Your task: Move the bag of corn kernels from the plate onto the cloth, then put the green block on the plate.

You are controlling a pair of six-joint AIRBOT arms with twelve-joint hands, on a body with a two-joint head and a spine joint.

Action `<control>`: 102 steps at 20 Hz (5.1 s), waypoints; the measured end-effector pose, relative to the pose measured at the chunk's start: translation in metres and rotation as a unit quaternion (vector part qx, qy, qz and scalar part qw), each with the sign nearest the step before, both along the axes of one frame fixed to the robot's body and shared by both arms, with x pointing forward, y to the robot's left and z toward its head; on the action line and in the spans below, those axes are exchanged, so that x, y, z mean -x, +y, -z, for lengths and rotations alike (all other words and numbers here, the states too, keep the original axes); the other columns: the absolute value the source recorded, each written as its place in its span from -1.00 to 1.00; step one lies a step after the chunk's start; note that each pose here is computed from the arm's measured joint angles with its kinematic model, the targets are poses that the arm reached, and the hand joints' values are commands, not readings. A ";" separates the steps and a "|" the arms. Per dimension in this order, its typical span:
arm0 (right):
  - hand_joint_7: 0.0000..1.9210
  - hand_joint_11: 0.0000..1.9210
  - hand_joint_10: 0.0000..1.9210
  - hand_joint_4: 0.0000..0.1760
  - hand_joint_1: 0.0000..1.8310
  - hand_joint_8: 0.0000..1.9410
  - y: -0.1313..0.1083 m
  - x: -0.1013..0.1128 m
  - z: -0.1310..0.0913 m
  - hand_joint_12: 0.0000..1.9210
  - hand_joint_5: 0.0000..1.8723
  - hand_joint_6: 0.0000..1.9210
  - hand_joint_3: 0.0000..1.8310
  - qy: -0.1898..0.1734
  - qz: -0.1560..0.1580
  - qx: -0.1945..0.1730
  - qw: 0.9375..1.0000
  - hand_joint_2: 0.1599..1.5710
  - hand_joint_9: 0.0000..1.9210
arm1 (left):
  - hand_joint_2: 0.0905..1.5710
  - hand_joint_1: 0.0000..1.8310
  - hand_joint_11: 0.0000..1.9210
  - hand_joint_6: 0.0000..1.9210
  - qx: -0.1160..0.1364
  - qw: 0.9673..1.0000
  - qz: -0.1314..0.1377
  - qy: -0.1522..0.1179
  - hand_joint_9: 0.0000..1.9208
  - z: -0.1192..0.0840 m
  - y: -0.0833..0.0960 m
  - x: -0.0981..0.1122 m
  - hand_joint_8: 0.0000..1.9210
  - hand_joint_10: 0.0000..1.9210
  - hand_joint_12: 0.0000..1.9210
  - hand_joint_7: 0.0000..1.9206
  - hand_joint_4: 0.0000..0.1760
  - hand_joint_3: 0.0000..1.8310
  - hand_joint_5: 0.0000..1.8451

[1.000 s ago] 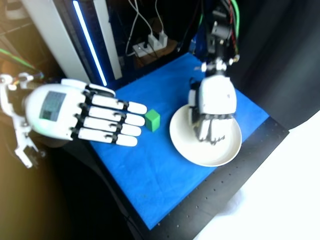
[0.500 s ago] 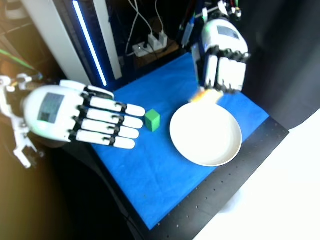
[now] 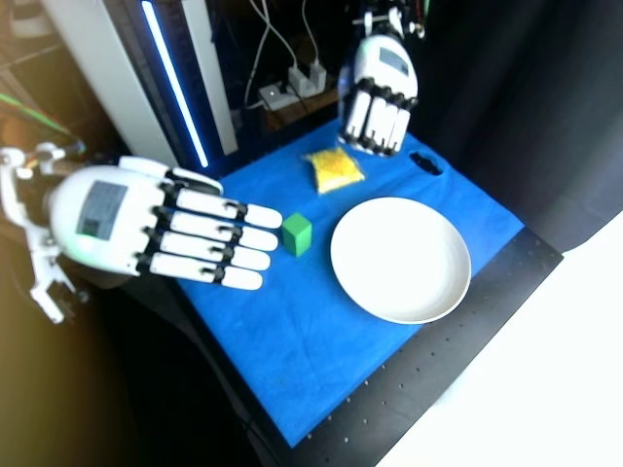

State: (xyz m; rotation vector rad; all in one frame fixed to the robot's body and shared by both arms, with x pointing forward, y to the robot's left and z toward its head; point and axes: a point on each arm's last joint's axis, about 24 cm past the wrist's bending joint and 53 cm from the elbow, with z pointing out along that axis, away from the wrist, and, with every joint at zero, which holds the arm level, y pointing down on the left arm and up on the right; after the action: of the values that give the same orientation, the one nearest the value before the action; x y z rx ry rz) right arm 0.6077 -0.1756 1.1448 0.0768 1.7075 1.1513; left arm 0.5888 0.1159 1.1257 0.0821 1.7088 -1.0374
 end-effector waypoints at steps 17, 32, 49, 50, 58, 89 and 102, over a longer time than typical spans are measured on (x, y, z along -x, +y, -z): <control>-0.93 -1.00 -0.96 -1.00 -0.23 -0.99 0.081 -0.013 0.077 0.11 -1.00 -1.00 -1.00 0.090 -0.079 0.026 0.992 0.50 -0.86 | 0.35 -0.57 -1.00 -1.00 0.047 0.985 -0.164 -0.035 -1.00 -0.018 0.093 -0.017 -1.00 -1.00 -1.00 -1.00 0.50 -0.99 -1.00; -0.18 -0.15 0.33 -1.00 0.28 0.56 0.123 -0.027 -0.004 0.73 -0.47 0.55 -1.00 -0.017 -0.133 0.021 0.991 0.63 -0.04 | 0.48 -0.51 -1.00 -1.00 0.054 0.983 -0.168 -0.043 -1.00 -0.021 0.096 -0.011 -1.00 -1.00 -1.00 -1.00 0.30 -0.98 -1.00; -0.85 -0.99 0.06 -1.00 -0.02 -0.52 0.122 0.010 -0.026 0.69 -1.00 -0.89 -1.00 -0.039 -0.205 0.056 0.976 0.25 -0.93 | 0.50 -0.47 -1.00 -1.00 0.056 0.980 -0.187 -0.036 -1.00 -0.015 0.109 -0.006 -1.00 -1.00 -1.00 -1.00 0.45 -1.00 -1.00; -0.89 -1.00 -0.32 -1.00 -0.01 -0.73 0.125 0.015 -0.023 0.53 -0.96 -0.92 -1.00 -0.043 -0.214 0.066 0.974 0.21 -0.99 | 0.49 -0.48 -1.00 -1.00 0.057 0.980 -0.189 -0.036 -1.00 -0.015 0.110 -0.006 -1.00 -1.00 -1.00 -1.00 0.44 -1.00 -1.00; -0.79 -1.00 -0.67 -1.00 -0.08 -1.00 0.149 0.043 0.012 0.64 -0.84 -0.98 -0.99 0.008 -0.287 0.088 0.954 0.18 -0.84 | 0.49 -0.55 -1.00 -1.00 0.062 0.978 -0.193 -0.036 -1.00 -0.015 0.112 -0.003 -1.00 -1.00 -1.00 -1.00 0.69 -1.00 -1.00; -0.07 -0.15 0.27 -1.00 0.33 0.40 0.132 -0.021 -0.039 0.74 -0.34 0.38 -1.00 -0.030 -0.215 0.075 0.973 0.54 0.06 | 0.60 -0.61 -1.00 -1.00 0.064 0.976 -0.205 -0.029 -1.00 -0.011 0.119 -0.003 -1.00 -1.00 -1.00 -1.00 0.46 -1.00 -1.00; -0.13 -0.17 0.12 -1.00 0.30 0.46 0.200 -0.107 -0.034 0.60 -0.34 0.41 -1.00 -0.045 -0.153 0.105 0.982 0.56 -0.03 | 0.61 -0.51 -1.00 -1.00 0.076 0.973 -0.215 -0.023 -1.00 -0.006 0.121 -0.005 -1.00 -1.00 -1.00 -1.00 0.13 -0.99 -1.00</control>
State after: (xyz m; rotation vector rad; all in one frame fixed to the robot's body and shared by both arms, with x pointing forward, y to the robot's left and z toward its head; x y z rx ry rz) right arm 0.7142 0.0240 1.1790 -0.3753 1.7896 1.1661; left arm 0.5936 0.2368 1.1314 -0.3473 1.5104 -0.8270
